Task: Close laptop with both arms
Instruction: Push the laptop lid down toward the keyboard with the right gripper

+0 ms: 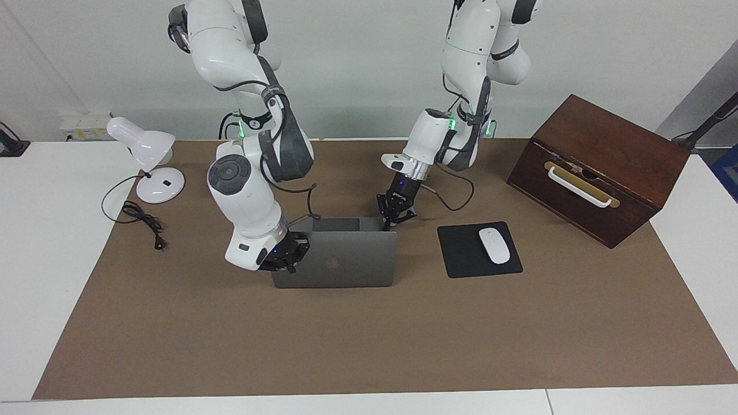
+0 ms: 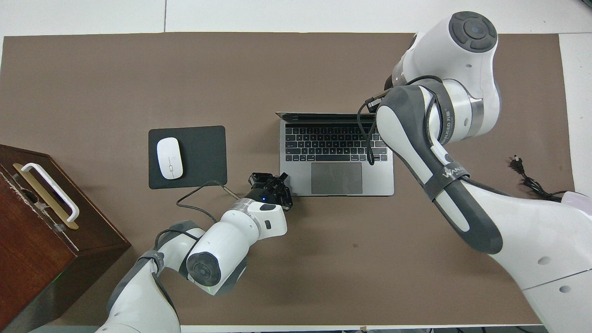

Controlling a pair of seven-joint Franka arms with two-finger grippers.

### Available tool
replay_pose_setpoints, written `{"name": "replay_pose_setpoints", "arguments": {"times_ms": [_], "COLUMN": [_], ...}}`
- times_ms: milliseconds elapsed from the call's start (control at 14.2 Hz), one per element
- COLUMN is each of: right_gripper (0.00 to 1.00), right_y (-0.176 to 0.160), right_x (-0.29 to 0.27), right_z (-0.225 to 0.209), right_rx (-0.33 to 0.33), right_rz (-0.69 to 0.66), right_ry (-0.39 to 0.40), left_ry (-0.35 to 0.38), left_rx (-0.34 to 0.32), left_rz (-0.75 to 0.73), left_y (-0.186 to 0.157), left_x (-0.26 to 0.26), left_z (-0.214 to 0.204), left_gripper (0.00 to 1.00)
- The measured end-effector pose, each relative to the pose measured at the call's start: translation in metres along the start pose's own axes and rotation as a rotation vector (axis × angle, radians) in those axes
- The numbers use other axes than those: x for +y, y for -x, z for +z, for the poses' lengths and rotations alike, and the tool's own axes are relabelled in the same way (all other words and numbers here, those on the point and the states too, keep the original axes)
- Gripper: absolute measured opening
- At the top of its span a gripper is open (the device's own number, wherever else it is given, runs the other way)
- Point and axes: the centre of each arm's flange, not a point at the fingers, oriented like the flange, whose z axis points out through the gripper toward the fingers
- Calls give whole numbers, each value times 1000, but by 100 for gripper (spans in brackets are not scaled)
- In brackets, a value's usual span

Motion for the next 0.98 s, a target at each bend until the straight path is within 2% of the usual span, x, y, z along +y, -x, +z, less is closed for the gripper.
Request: {"name": "replay_pose_setpoints", "arguments": {"times_ms": [984], "right_gripper": [1], "right_y": [35], "right_x": [-29], "right_z": [38], "right_rx": [-106], "right_rz": [-34], "right_ry": [-9], "left_ry": [5], "left_rx": [5], "left_rz": [7], "left_y": [1], "left_x": [4], "left_z": [0], "left_gripper": [1]}}
